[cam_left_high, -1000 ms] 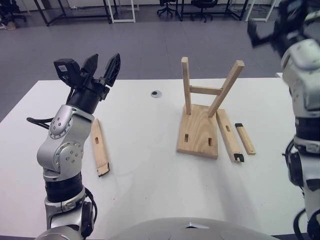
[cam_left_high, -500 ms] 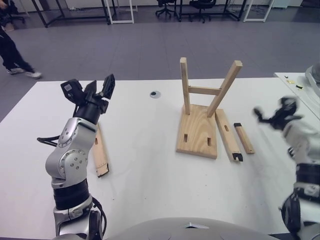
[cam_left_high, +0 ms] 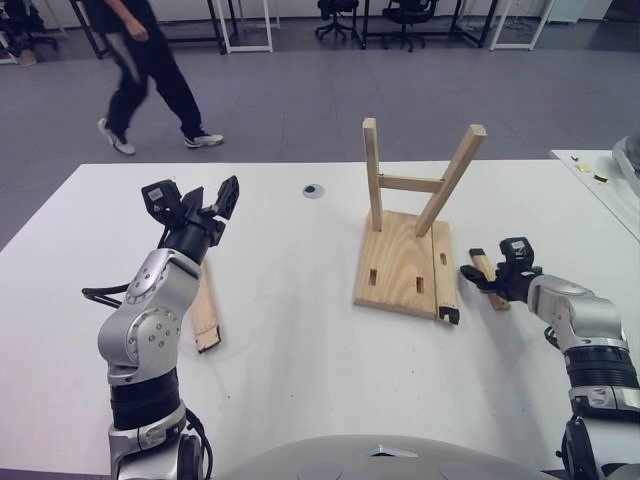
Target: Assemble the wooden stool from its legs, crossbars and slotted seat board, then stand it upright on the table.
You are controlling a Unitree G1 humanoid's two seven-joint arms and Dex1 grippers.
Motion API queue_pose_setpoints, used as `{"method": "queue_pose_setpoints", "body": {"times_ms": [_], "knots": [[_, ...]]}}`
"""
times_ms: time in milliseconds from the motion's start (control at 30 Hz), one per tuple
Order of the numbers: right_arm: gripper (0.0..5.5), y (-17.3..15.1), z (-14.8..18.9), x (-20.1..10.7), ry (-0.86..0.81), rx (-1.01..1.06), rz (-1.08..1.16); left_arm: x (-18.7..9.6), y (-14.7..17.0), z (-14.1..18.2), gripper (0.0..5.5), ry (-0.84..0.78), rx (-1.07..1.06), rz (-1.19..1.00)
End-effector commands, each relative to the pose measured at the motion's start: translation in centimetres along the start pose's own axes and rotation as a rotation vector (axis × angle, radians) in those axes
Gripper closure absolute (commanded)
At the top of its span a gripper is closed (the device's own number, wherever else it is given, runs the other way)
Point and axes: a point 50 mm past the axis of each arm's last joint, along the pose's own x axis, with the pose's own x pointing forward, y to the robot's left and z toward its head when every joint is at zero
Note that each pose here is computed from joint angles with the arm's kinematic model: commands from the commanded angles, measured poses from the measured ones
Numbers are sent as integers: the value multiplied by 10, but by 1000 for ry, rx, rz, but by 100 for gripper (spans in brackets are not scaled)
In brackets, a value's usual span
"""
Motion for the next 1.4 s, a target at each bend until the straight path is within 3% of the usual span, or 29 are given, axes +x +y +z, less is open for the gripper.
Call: {"method": "queue_pose_setpoints", "body": {"times_ms": [33,367,567,800,867,1000,1067,1167,1267,1400], "knots": [[159,11,-43,-2,183,156,59,-5,0,-10,157,60,14,31],[330,10,-54,-3,232,226,24,-19,2,-30,157,238,25,132],[417,14,-57,-5,222,239,13,-19,-1,-23,157,200,-67,115],[417,14,-52,-7,142,287,-29,-14,-4,-20,157,146,-41,53],[417,8,-25,-11,-28,264,-84,-8,-4,-12,157,121,-71,4],[417,-2,68,-35,-500,160,-219,8,2,23,157,24,-34,-49],[417,10,123,-60,-760,28,-269,25,-11,49,157,-26,4,-148],[418,62,194,-107,-1133,-116,-144,47,-62,88,157,-74,16,-421],[418,132,215,-136,-1336,-306,159,48,-129,109,157,-50,-66,-758],[418,164,207,-126,-1307,-395,332,36,-170,108,157,-16,-84,-981]]}}
